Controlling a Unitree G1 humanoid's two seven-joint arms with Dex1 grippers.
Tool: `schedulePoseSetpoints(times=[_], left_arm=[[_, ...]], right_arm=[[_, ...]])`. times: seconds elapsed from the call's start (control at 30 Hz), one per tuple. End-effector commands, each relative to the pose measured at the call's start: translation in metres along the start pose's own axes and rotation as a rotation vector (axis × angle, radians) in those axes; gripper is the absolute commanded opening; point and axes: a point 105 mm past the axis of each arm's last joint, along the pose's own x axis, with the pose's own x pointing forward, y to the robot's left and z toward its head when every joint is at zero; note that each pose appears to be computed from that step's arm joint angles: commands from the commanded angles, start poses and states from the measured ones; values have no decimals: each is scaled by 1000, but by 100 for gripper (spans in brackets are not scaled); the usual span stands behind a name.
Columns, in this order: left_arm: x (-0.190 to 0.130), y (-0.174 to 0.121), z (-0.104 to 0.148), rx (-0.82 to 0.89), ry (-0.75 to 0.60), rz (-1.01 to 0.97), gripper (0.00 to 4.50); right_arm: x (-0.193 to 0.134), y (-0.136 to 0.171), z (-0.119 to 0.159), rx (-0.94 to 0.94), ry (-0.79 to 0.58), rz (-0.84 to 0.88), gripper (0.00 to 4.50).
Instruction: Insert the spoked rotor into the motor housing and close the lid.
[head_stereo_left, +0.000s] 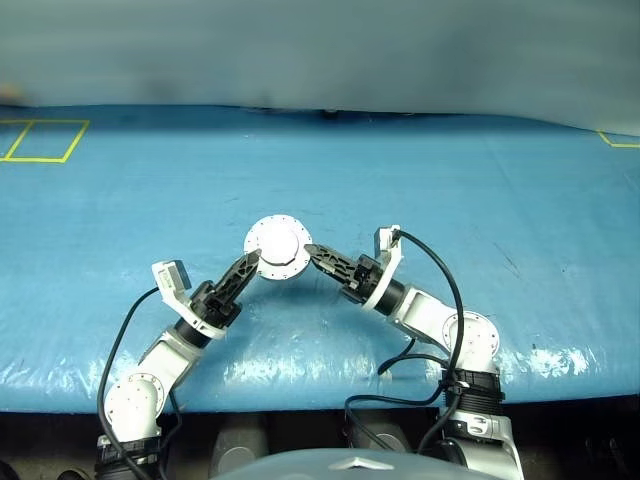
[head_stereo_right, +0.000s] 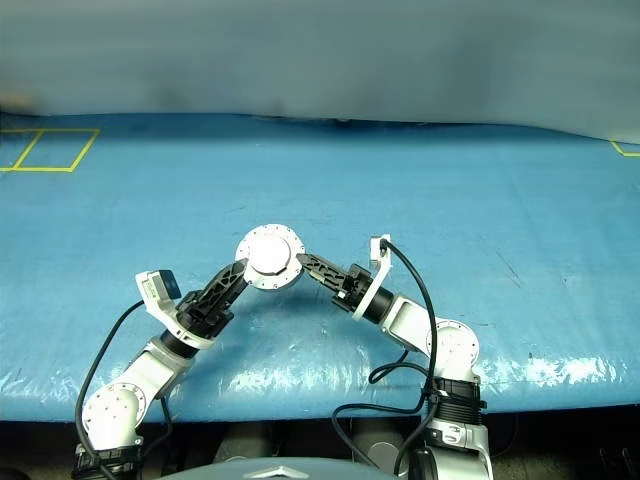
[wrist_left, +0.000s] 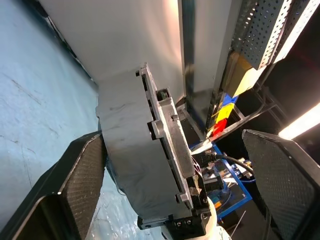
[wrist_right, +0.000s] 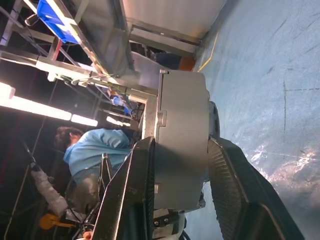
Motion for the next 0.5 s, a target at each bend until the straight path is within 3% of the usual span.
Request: schedulePoseSetpoints(times=[0.03,0.5], left_arm=[[7,-5,-12,-28,59,-41,447],[3,1,-24,-45,108,-8,447]], right_arm=[[13,33,-9,-47,58,167,118],[14,33,-3,-106,10,190,118]])
